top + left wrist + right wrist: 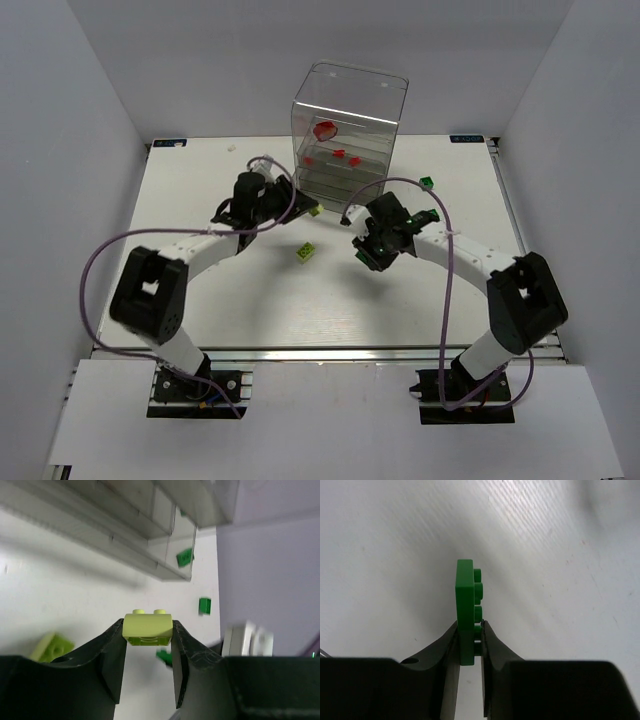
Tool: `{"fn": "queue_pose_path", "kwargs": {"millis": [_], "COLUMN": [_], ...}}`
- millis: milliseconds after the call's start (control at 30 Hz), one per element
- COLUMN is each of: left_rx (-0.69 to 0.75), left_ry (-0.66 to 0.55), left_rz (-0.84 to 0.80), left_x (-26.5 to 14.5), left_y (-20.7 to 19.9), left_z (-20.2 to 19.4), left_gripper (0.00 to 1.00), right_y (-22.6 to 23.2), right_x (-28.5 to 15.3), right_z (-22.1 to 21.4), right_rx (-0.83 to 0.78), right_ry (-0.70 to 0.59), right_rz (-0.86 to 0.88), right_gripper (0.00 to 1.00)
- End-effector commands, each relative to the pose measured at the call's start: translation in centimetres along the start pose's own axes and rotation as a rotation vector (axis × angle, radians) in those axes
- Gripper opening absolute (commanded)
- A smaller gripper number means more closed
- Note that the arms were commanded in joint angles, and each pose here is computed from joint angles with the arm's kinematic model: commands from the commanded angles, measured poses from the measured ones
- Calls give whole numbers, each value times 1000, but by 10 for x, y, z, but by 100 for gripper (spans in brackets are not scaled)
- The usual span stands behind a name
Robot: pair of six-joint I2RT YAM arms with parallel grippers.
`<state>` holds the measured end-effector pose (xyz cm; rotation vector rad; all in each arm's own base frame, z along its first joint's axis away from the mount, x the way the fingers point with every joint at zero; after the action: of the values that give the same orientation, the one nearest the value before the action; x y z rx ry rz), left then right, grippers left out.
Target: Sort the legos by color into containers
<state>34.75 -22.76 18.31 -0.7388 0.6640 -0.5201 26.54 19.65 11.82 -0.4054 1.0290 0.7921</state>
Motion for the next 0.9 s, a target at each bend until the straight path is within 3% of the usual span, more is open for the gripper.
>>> {"fn": "queue_pose_path", "kwargs": {"millis": [0, 200, 333, 367, 433, 467, 500, 600, 733, 867], "left_rx": [60, 38, 16, 10, 2, 2, 1, 2, -2, 24], "left_ry": [-110, -130, -124, -115, -103, -102, -98, -94, -96, -111], "left_rz": [-64, -51, -15, -4, 9, 14, 14, 5, -56, -116], "left_x": [35, 84, 95, 96, 97, 97, 97, 99, 98, 87], "left_y": [-25, -33, -27, -25, -22, -20, -20, -20, -33, -59], "left_z": [49, 82, 85, 84, 81, 80, 79, 78, 84, 99], "left_gripper": [0, 0, 0, 5, 21, 29, 45, 55, 59, 60], "right_y": [-8, -19, -21, -22, -21, -21, -22, -23, -22, -15], "right_x": [-15, -12, -8, -8, -6, -7, -6, -2, -2, -7], "right_z": [2, -18, -27, -29, -32, -32, -32, -33, -31, -26], "right_rx": [-134, -189, -217, -233, -241, -245, -246, -238, -246, -269], "right_ry": [-87, -32, -2, 6, 19, 23, 28, 46, 46, 13], "right_rz": [-56, -110, -105, -102, -90, -85, -80, -68, -38, 52], "right_gripper": [0, 0, 0, 0, 18, 36, 44, 66, 78, 78]}}
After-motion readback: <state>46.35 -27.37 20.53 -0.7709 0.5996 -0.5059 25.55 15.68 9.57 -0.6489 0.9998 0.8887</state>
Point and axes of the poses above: each gripper's point midway between its finger pads, its own x axis out along the fingers, its own y axis along the line the jaws close on, z = x × y, the point moved 5 cm from there along -x, back along the fingers, and after that the axes turned 6 degrees about x, right-handed, at the moved point
